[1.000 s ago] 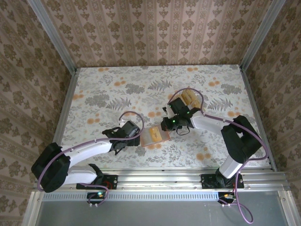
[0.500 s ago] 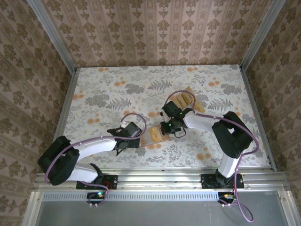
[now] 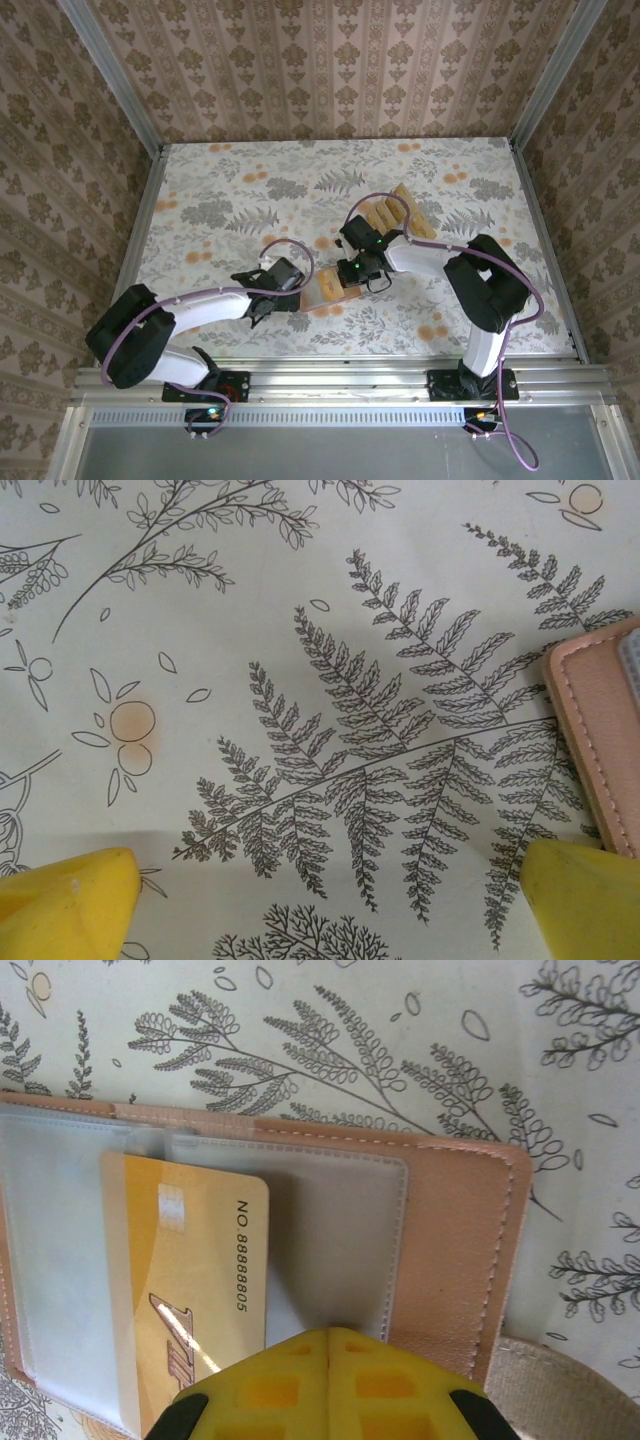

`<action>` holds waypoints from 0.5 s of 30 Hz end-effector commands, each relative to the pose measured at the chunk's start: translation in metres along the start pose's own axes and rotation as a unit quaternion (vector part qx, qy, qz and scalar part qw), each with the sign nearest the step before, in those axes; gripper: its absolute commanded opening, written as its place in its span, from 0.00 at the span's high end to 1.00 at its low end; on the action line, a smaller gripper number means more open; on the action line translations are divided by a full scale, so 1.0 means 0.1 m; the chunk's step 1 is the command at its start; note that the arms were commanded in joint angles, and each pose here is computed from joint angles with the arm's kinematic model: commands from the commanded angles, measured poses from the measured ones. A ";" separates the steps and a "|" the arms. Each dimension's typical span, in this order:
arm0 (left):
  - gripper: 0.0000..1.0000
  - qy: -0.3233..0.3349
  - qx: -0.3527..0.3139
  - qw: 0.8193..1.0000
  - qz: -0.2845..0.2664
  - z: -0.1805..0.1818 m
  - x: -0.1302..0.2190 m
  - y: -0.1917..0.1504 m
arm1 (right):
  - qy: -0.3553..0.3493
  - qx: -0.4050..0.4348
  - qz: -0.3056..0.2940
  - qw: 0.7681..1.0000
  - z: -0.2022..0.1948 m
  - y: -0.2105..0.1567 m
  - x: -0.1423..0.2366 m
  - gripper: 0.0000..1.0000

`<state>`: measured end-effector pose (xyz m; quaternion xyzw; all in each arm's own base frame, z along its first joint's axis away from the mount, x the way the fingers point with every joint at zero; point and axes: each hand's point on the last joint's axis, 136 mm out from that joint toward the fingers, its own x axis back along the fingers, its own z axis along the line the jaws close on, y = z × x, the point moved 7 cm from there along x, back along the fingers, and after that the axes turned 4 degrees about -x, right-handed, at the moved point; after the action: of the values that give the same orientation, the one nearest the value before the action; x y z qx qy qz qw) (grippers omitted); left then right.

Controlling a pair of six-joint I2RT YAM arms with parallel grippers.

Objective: Put the credit cards into the card holder

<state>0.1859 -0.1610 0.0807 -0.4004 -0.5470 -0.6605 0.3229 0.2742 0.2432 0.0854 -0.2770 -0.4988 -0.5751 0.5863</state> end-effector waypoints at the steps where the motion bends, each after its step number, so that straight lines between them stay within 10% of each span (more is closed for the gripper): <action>1: 0.00 0.000 -0.008 1.000 0.007 -0.03 -0.04 -0.02 | 0.011 0.000 0.003 1.000 0.09 0.02 -0.04 1.00; 15: 0.00 -0.004 -0.009 1.000 0.005 -0.05 -0.03 -0.05 | -0.035 0.021 -0.004 0.999 0.07 0.02 0.00 1.00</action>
<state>0.1862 -0.1633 0.0811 -0.3996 -0.5491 -0.6616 0.3178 0.2723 0.2533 0.0870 -0.2704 -0.5145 -0.5657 0.5850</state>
